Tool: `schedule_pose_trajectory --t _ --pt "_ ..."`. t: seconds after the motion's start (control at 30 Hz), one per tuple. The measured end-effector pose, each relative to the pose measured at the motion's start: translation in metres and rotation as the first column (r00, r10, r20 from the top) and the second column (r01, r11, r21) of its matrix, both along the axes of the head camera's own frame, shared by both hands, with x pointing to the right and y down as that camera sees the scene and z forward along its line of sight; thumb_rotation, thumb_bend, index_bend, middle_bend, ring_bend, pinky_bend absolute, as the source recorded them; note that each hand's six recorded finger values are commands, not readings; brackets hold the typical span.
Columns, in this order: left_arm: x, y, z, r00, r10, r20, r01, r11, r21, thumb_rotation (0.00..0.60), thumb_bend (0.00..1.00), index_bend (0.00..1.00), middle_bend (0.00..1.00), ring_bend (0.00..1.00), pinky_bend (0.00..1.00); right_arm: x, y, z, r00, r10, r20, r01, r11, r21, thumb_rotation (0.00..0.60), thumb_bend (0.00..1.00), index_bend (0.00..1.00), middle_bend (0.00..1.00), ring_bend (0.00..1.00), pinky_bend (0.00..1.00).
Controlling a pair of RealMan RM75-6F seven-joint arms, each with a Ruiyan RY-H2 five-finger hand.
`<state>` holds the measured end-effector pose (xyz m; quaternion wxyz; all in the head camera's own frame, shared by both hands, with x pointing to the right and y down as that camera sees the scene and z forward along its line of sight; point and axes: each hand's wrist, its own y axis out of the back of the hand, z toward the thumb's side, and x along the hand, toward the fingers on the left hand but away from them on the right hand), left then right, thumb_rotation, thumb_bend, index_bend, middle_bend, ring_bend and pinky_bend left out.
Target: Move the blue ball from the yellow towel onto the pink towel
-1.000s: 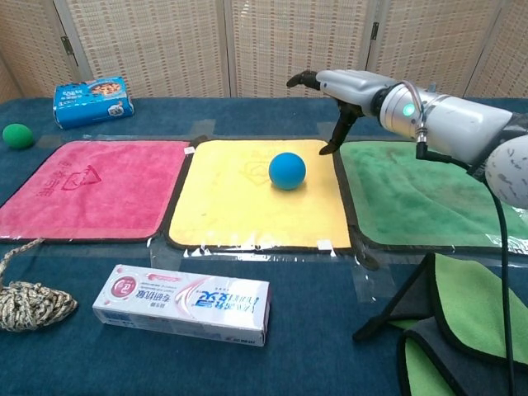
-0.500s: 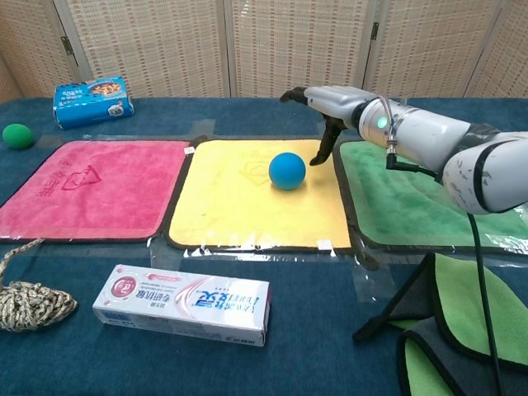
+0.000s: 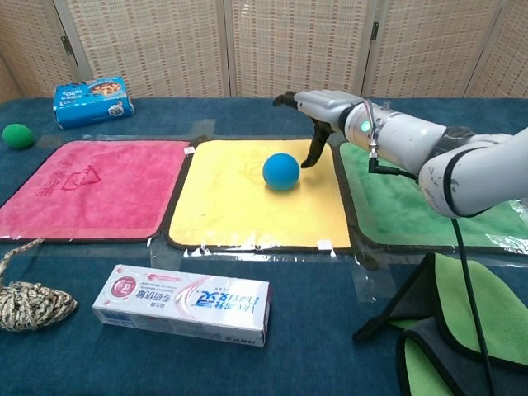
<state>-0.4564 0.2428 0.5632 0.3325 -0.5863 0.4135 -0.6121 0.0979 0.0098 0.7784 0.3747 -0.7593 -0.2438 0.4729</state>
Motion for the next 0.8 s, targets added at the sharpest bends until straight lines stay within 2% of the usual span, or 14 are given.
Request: schedule_pose_trajectory --t 0.57,0.8 --pt "-0.004 0.003 0.001 1.0 -0.007 0.001 0.007 1.0 -0.004 0.6 0.59 0.17 0.09 0.12 0.04 -0.051 0.012 -0.011 0.994 -0.079 0.071 0.078 0.997 0.022 0.6 0.08 0.0 0.0 0.0 0.0" --pt "-0.003 0.0 0.001 1.0 0.005 -0.004 -0.005 1.0 0.001 0.6 0.59 0.17 0.09 0.12 0.03 -0.072 0.019 -0.024 0.983 -0.107 0.149 0.104 0.994 0.032 0.6 0.08 0.0 0.0 0.0 0.0"
